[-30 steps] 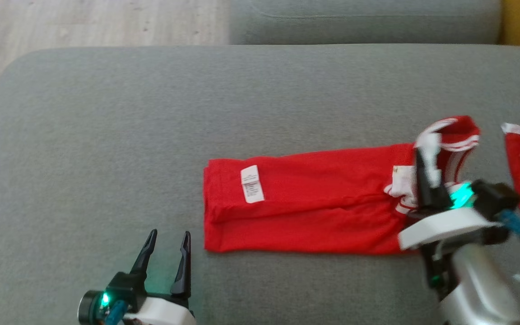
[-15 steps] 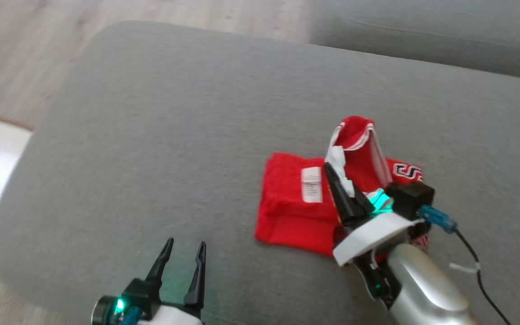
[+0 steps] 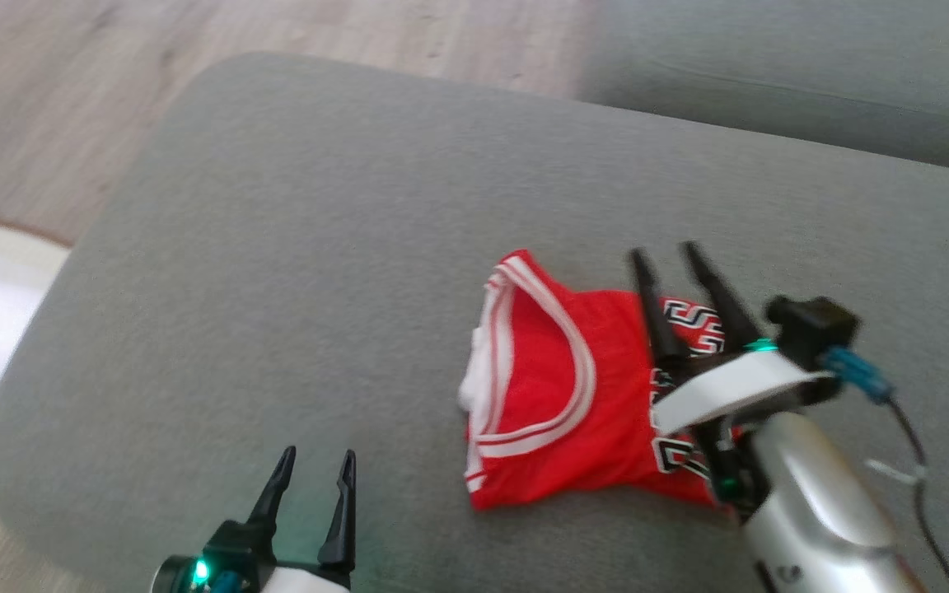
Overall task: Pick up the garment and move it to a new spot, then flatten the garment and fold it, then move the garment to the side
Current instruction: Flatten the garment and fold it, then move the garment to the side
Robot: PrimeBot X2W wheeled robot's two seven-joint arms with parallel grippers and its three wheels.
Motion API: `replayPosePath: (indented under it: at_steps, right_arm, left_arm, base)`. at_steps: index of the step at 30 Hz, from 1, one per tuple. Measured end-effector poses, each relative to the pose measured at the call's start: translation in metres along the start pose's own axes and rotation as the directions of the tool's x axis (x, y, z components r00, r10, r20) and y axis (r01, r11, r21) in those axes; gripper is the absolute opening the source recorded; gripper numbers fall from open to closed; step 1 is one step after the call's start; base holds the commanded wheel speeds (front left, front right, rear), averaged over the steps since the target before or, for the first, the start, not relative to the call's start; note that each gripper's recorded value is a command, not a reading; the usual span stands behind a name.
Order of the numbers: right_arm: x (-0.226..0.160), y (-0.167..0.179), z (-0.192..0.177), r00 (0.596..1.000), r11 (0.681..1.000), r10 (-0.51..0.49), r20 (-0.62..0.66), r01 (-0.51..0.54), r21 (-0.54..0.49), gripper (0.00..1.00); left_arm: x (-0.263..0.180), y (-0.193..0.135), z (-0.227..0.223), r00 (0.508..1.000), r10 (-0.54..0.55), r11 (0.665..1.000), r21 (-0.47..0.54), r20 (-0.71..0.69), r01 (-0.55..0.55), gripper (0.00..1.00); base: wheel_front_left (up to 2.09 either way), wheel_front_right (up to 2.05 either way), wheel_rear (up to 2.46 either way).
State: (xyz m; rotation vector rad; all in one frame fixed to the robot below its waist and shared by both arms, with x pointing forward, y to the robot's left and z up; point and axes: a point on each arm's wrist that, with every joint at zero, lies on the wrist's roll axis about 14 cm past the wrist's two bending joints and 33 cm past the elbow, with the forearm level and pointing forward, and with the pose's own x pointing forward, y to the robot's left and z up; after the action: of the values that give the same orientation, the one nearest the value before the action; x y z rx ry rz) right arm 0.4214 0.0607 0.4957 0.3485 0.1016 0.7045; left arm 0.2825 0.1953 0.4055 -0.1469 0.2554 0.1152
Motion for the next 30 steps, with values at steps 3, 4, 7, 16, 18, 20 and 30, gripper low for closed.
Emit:
replayPosePath:
  at_steps: [3,4,7,16,18,20,30]
  right_arm:
    - [-0.020,-0.042,0.016,0.990,0.990,-0.128,0.050,0.131,-0.060,1.00]
    - [-0.030,-0.054,0.018,0.984,0.982,-0.169,0.056,0.173,-0.080,1.00]
    - [-0.066,-0.091,0.016,0.953,0.945,-0.297,0.061,0.302,-0.123,1.00]
    - [-0.151,-0.129,0.000,0.870,0.852,-0.492,0.034,0.489,-0.188,1.00]
    - [-0.162,-0.128,-0.008,0.861,0.844,-0.509,0.018,0.503,-0.183,1.00]
    - [-0.170,-0.127,-0.013,0.854,0.840,-0.520,0.008,0.513,-0.179,1.00]
    - [-0.159,-0.107,-0.046,0.883,0.884,-0.458,-0.099,0.441,-0.157,1.00]
  left_arm:
    - [0.009,-0.011,0.007,0.999,-0.038,0.999,0.010,0.016,0.038,1.00]
    - [0.012,-0.014,0.009,0.999,-0.050,0.999,0.013,0.020,0.049,1.00]
    - [0.021,-0.021,0.015,0.997,-0.077,0.997,0.024,0.033,0.076,1.00]
    - [0.041,-0.048,0.033,0.984,-0.160,0.985,0.080,0.076,0.154,1.00]
    - [0.038,-0.051,0.030,0.983,-0.169,0.983,0.088,0.069,0.163,1.00]
    - [0.032,-0.055,0.024,0.981,-0.184,0.979,0.101,0.055,0.178,1.00]
    - [0.029,-0.053,0.018,0.983,-0.181,0.979,0.099,0.040,0.177,1.00]
  base:
    - [0.00,0.00,0.00]
    - [0.00,0.00,0.00]
    - [0.00,0.00,0.00]
    - [0.00,0.00,0.00]
    - [0.00,0.00,0.00]
    - [0.00,0.00,0.00]
    - [0.00,0.00,0.00]
